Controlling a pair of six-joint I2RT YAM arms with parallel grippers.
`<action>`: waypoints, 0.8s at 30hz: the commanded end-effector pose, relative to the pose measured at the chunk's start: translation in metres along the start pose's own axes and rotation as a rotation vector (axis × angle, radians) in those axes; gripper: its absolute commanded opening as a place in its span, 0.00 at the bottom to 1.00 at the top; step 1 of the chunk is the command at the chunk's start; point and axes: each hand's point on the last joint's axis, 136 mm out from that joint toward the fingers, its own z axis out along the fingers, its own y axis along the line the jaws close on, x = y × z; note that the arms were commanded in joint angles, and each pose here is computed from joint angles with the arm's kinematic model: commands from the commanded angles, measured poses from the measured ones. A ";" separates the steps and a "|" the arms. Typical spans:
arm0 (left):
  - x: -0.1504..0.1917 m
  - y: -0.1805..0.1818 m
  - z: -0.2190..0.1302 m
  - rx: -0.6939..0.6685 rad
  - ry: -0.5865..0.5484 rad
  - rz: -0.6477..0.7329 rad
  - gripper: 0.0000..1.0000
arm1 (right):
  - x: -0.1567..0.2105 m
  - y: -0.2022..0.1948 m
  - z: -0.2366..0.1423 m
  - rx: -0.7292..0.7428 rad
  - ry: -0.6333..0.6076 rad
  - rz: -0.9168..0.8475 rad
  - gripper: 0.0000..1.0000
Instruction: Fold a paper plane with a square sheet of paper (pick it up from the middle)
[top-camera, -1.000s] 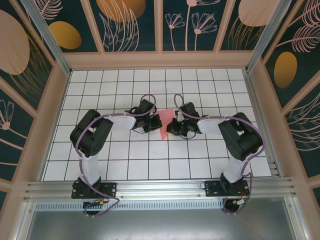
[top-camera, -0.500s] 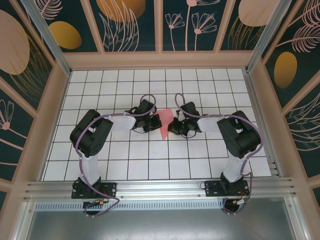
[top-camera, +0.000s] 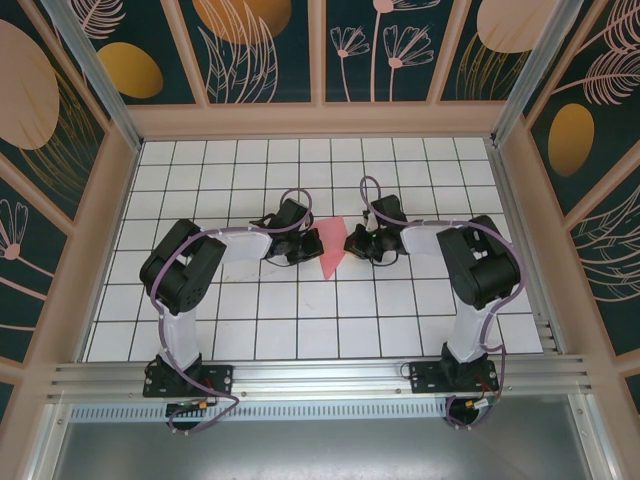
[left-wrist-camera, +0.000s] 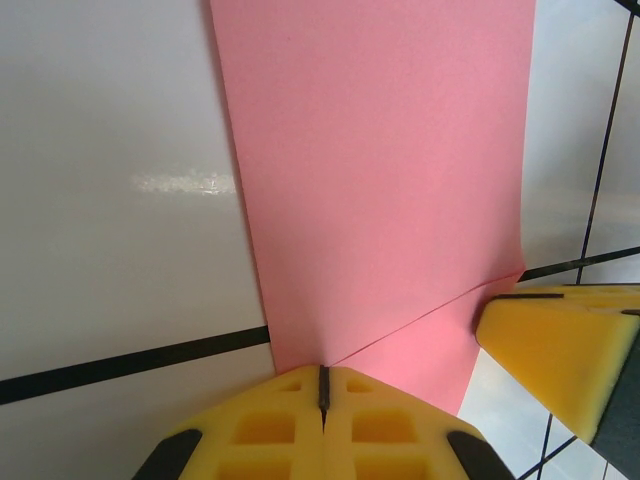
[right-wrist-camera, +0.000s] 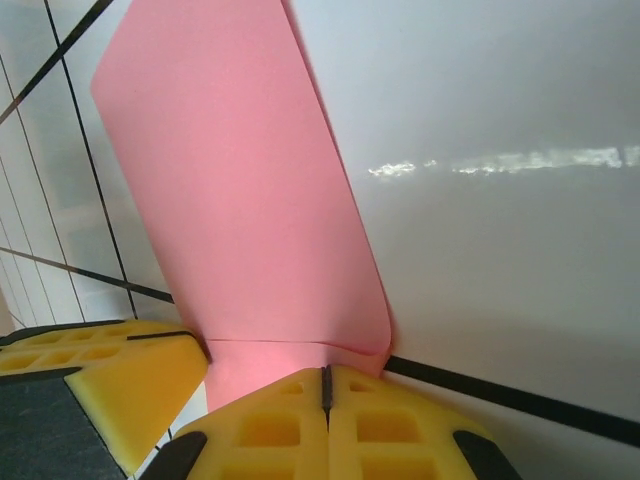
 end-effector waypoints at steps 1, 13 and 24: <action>0.015 0.052 0.002 -0.189 0.027 -0.038 0.00 | -0.013 -0.007 0.000 0.049 -0.026 -0.009 0.01; 0.016 0.051 0.002 -0.189 0.029 -0.031 0.00 | -0.027 -0.005 -0.003 0.035 -0.044 -0.016 0.01; 0.012 0.050 0.001 -0.192 0.023 0.003 0.00 | -0.033 0.003 -0.013 0.027 -0.070 -0.024 0.01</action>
